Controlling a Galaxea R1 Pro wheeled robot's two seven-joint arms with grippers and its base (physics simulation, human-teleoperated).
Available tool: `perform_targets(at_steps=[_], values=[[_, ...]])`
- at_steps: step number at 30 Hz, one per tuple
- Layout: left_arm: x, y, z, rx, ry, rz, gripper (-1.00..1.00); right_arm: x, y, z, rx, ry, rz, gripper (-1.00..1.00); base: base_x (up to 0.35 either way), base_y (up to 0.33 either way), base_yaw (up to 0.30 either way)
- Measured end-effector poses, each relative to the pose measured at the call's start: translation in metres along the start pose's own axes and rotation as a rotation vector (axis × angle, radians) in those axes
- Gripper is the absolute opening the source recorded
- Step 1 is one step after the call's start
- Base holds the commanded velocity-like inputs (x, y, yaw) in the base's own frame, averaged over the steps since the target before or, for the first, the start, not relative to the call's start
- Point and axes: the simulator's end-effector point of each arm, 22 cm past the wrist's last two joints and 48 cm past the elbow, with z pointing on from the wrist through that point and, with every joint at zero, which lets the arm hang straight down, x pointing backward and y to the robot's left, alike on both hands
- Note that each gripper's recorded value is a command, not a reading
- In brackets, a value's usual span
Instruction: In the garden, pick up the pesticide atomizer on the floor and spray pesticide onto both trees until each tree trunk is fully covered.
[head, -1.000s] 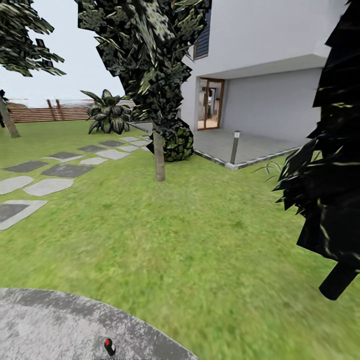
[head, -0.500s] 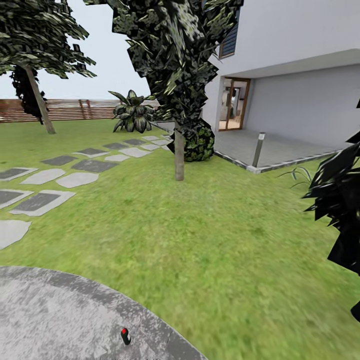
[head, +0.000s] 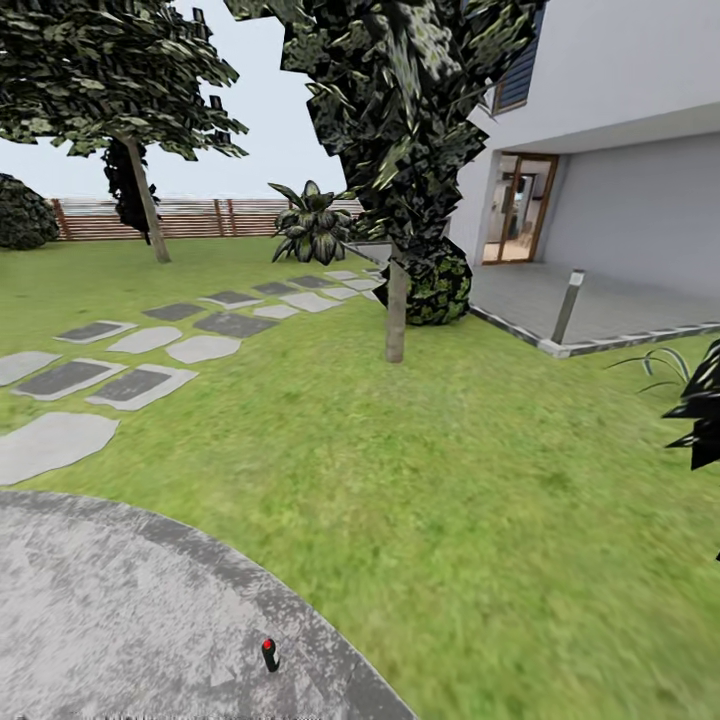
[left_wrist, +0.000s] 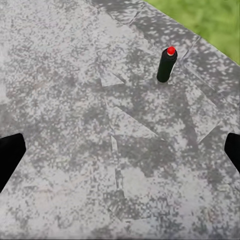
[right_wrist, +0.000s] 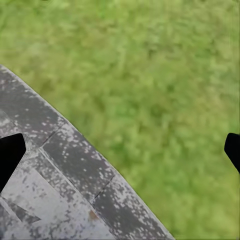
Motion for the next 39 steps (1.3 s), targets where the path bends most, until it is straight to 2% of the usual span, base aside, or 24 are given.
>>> perform_targets(at_steps=[16, 20, 23, 25, 26, 29, 31, 33, 35, 39], values=[[0.002, -0.001, 0.000, 0.001, 0.008, -0.003, 1.00, -0.002, 0.000, 0.000, 0.001, -0.004, 0.000, 1.00, 0.000, 0.000, 0.255], [-0.010, -0.003, 0.004, 0.003, -0.007, -0.003, 1.00, -0.004, 0.000, 0.001, 0.000, -0.008, -0.001, 1.00, 0.000, 0.000, 0.074], [-0.043, -0.009, 0.014, 0.010, -0.037, -0.008, 1.00, -0.031, 0.001, 0.006, -0.002, -0.058, -0.002, 1.00, 0.000, 0.000, 0.016], [-0.079, -0.014, 0.025, 0.016, -0.052, -0.012, 1.00, -0.078, 0.001, 0.015, -0.002, -0.139, -0.002, 1.00, 0.000, 0.000, 0.006], [-0.088, -0.015, 0.028, 0.017, -0.053, -0.014, 1.00, -0.090, 0.000, 0.017, -0.001, -0.160, -0.002, 1.00, 0.000, 0.000, 0.003], [-0.131, -0.024, 0.040, 0.029, -0.035, -0.020, 1.00, -0.159, -0.003, 0.030, 0.004, -0.256, 0.000, 1.00, 0.000, 0.000, 0.002], [-0.145, -0.028, 0.043, 0.035, -0.022, -0.019, 1.00, -0.187, -0.004, 0.036, 0.007, -0.273, 0.002, 1.00, 0.000, 0.000, 0.000], [-0.153, -0.030, 0.045, 0.038, -0.012, -0.013, 1.00, -0.210, -0.005, 0.046, 0.006, -0.245, 0.007, 1.00, 0.000, 0.000, 0.000], [-0.153, -0.030, 0.045, 0.040, -0.008, -0.008, 1.00, -0.214, -0.004, 0.050, 0.003, -0.213, 0.008, 1.00, 0.000, 0.000, 0.000], [-0.154, -0.031, 0.045, 0.043, -0.008, -0.005, 1.00, -0.216, -0.003, 0.051, -0.001, -0.203, 0.008, 1.00, 0.000, 0.000, 0.000]])
